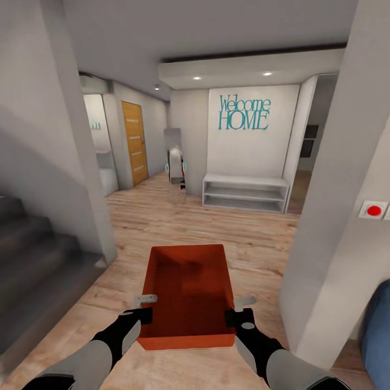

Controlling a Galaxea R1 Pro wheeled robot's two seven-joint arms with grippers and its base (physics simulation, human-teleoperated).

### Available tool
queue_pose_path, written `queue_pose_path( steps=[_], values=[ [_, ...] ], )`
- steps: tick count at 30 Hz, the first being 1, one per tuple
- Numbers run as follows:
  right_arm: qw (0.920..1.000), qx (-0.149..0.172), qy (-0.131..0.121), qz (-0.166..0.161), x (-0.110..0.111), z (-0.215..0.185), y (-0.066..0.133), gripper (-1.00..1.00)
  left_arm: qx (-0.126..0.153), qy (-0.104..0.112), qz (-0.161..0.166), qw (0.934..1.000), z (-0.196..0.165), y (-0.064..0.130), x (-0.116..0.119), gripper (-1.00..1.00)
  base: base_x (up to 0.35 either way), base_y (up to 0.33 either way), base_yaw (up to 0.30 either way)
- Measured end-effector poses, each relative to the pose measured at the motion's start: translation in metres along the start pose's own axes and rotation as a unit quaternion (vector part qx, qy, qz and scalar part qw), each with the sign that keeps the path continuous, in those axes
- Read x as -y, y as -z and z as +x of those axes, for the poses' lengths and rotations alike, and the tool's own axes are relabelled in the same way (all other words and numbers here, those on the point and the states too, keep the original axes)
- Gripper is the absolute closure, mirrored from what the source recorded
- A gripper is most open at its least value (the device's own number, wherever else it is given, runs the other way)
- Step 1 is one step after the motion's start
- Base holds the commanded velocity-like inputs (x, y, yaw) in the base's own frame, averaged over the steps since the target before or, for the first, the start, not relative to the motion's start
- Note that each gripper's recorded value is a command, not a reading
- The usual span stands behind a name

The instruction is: Move the two storage containers from the living room to the garage. In the garage, place one container on the floor and stack the other container on top of it (either order is fine).

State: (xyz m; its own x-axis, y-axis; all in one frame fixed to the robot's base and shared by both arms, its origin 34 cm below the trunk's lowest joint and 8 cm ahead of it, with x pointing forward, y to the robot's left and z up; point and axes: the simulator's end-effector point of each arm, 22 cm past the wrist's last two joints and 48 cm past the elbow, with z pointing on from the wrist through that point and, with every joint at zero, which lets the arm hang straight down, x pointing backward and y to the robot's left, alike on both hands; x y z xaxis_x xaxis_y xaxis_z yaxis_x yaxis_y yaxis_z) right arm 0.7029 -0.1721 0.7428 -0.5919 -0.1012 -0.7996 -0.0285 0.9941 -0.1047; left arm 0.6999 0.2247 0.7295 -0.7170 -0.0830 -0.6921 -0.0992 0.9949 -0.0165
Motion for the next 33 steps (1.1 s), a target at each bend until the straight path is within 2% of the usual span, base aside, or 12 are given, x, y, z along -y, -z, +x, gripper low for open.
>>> queue_pose_path(
  steps=[33],
  values=[
    [1.0000, -0.001, 0.000, 0.000, -0.0002, 0.0002, 0.0000, 1.00, -0.001, 0.000, 0.000, 1.0000, 0.0001, 0.0000, -0.0001, 1.00, 0.322, 0.000, 0.000]
  ],
)
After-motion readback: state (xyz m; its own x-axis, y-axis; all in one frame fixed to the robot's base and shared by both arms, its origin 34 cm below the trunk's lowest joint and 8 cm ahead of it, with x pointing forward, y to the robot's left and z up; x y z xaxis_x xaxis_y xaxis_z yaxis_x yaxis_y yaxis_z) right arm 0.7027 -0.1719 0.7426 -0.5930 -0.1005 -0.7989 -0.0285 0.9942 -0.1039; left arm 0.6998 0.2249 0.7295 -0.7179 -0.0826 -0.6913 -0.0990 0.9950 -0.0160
